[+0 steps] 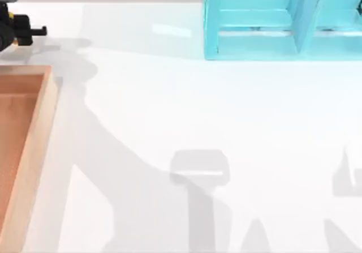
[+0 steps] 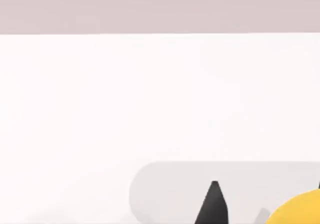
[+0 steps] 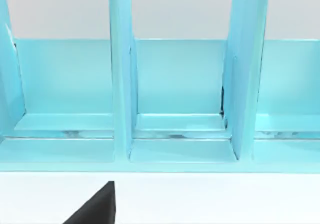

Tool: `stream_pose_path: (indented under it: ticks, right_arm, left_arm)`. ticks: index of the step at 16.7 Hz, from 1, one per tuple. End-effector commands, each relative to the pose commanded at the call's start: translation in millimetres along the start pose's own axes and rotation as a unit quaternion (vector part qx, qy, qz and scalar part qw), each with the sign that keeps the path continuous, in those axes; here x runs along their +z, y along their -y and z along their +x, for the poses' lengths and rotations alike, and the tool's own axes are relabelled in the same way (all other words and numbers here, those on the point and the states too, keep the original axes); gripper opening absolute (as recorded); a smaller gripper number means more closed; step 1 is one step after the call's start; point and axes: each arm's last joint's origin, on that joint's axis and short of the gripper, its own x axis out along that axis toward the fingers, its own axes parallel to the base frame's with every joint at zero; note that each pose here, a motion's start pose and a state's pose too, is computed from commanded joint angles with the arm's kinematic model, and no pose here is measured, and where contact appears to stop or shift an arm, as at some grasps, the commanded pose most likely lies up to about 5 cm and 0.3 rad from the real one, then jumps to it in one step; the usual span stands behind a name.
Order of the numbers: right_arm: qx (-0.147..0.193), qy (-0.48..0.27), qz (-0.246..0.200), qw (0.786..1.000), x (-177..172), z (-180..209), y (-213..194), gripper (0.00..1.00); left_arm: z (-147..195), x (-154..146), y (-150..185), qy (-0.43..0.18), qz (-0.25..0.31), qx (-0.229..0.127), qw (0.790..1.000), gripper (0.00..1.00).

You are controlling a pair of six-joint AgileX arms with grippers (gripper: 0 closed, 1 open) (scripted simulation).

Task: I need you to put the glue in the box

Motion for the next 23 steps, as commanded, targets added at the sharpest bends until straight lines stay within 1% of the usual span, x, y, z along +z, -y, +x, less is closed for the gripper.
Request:
stream_pose_path:
  ticks: [6,8,10,15,17,19,21,23]
  right_arm:
    - [0.000,0.000,0.000,1.000,0,0,0,1.00]
    - [0.000,0.000,0.000,1.000,0,0,0,1.00]
    - [0.000,0.000,0.000,1.000,0,0,0,1.00]
    - [0.000,0.000,0.000,1.000,0,0,0,1.00]
    - [0.000,0.000,0.000,1.000,0,0,0,1.00]
    - [0.000,0.000,0.000,1.000,0,0,0,1.00]
    - [0.000,0.000,0.000,1.000,0,0,0,1.00]
    - [0.000,0.000,0.000,1.000,0,0,0,1.00]
  left_arm:
    - [-29,54,-1,-0.005,-0.005,0.000,1.000,0.00]
    - [-39,67,0,-0.007,-0.009,-0.001,1.000,0.00]
    - [-42,70,1,-0.008,-0.011,-0.002,1.000,0.00]
    - [-42,68,1,-0.011,-0.005,-0.006,1.000,0.00]
    - [-48,67,-1,-0.019,0.018,-0.023,0.999,0.00]
    - [-59,67,-7,-0.033,0.056,-0.052,0.997,0.00]
    - [-77,66,-17,-0.050,0.106,-0.090,0.989,0.00]
    - [-100,61,-31,-0.068,0.162,-0.133,0.975,0.00]
